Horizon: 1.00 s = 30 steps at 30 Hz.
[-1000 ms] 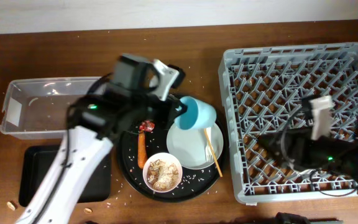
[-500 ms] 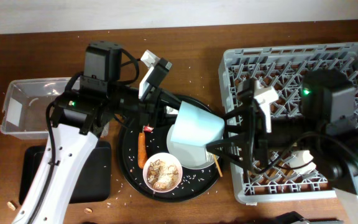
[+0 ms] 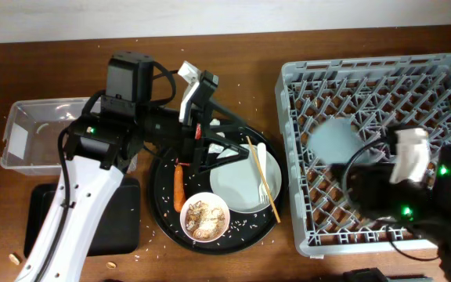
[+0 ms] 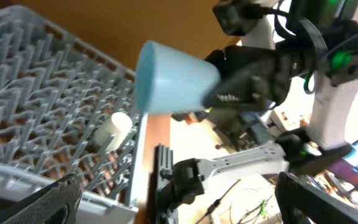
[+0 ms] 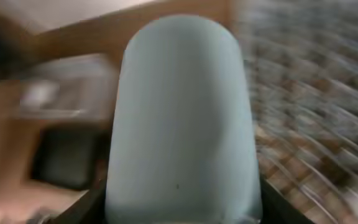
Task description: Sort waste into correct bins and load items into the dishwasher rack
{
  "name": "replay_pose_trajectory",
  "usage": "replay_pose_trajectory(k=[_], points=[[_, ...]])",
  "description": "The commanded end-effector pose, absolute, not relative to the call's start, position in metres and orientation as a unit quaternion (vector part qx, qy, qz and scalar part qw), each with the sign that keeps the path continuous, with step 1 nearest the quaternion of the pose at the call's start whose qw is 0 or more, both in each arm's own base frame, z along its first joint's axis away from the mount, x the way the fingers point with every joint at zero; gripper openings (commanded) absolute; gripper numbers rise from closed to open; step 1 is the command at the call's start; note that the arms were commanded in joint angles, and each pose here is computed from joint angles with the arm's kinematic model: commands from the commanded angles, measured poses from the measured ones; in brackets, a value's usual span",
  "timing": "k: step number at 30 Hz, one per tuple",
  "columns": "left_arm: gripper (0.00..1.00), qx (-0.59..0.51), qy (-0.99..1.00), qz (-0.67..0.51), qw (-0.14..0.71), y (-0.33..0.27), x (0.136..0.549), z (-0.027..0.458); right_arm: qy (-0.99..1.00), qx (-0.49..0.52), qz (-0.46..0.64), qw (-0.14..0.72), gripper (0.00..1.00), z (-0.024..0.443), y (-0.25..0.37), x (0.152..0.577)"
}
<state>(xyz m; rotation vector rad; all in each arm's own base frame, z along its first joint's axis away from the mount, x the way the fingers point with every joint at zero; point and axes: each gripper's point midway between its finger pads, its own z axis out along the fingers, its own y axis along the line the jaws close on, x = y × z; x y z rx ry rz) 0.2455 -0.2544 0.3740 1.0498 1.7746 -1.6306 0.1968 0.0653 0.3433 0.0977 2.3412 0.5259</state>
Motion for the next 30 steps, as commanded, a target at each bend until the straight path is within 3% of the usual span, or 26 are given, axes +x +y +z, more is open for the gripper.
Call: replay_pose_trajectory(k=[1, 4, 9, 19, 21, 23, 24, 28, 30], points=[[0.99, 0.356, 0.714, -0.544, 0.260, -0.250, 0.260, 0.354, 0.907, 0.251, 0.029, 0.338, 0.37, 0.317, -0.028, 0.194], [0.99, 0.327, 0.755, -0.519, 0.233, -0.244, 0.260, 0.335, 0.891, 0.357, -0.045, 0.278, 0.38, 0.296, -0.080, 0.182], [0.99, 0.307, 0.794, -0.478, 0.218, -0.235, 0.262, 0.315, 0.882, 0.448, -0.059, 0.138, 0.37, 0.245, -0.131, 0.190], [0.99, 0.306, 0.818, -0.439, 0.214, -0.234, 0.264, 0.301, 0.896, 0.442, -0.041, -0.027, 0.39, 0.168, -0.154, 0.211], [0.99, 0.306, 0.818, -0.438, 0.215, -0.234, 0.264, 0.301, 0.896, 0.440, -0.040, -0.038, 0.53, 0.162, -0.153, 0.210], [0.99, 0.306, 0.818, -0.438, 0.215, -0.234, 0.264, 0.301, 0.896, 0.440, -0.039, -0.040, 0.77, 0.161, -0.153, 0.210], [0.99, 0.306, 0.818, -0.438, 0.215, -0.234, 0.264, 0.301, 0.896, 0.440, -0.039, -0.041, 0.85, 0.161, -0.152, 0.209], [0.99, 0.304, 0.819, -0.438, 0.212, -0.233, 0.263, 0.300, 0.899, 0.437, -0.022, -0.029, 0.89, 0.165, -0.147, 0.212], [0.99, 0.304, 0.819, -0.438, 0.210, -0.233, 0.263, 0.300, 0.918, 0.395, 0.042, 0.019, 0.89, 0.184, -0.129, 0.229]])
